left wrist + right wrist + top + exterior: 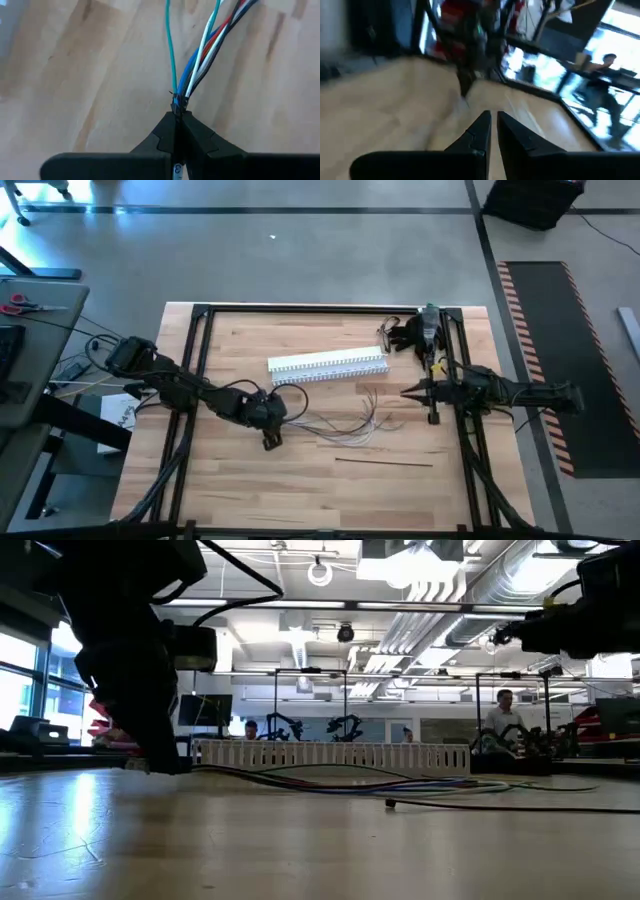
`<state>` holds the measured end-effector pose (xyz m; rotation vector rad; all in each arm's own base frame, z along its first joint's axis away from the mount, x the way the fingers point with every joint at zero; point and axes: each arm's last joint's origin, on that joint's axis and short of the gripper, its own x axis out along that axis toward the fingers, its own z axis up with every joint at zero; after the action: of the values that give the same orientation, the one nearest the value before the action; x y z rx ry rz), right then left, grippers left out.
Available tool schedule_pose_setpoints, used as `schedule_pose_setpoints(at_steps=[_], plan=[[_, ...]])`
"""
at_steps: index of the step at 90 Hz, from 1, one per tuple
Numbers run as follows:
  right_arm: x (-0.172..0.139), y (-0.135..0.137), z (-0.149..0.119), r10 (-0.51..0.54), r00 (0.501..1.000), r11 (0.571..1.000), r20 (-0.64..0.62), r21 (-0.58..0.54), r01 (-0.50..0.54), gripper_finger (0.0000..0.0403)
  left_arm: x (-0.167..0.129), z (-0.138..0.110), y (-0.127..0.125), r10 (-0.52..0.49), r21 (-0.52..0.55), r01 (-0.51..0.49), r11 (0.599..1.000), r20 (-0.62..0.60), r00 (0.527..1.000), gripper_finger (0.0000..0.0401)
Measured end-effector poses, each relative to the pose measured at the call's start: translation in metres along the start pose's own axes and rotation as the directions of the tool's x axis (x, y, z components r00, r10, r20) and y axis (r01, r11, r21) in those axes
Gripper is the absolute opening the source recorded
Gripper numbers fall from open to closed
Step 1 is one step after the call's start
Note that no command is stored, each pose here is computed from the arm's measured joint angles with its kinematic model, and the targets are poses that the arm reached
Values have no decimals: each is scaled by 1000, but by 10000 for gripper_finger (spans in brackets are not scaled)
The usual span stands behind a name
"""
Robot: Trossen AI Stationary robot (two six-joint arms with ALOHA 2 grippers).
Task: Ziptie cables
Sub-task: Move the cable wires to the center of the table
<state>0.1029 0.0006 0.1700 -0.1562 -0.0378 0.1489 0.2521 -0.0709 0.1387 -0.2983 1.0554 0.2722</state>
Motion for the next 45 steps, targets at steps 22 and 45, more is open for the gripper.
schedule_pose_setpoints(at_steps=[22, 45], plan=[[-3, 0, 25, 49, 963, 873, 263, 458, -169, 16, -6, 13, -8, -65, -47, 66, 997, 20, 998, 1], [13, 9, 8, 102, 992, 846, 70, 518, -124, 32, -28, 49, -25, -157, 17, 156, 988, 73, 985, 1]])
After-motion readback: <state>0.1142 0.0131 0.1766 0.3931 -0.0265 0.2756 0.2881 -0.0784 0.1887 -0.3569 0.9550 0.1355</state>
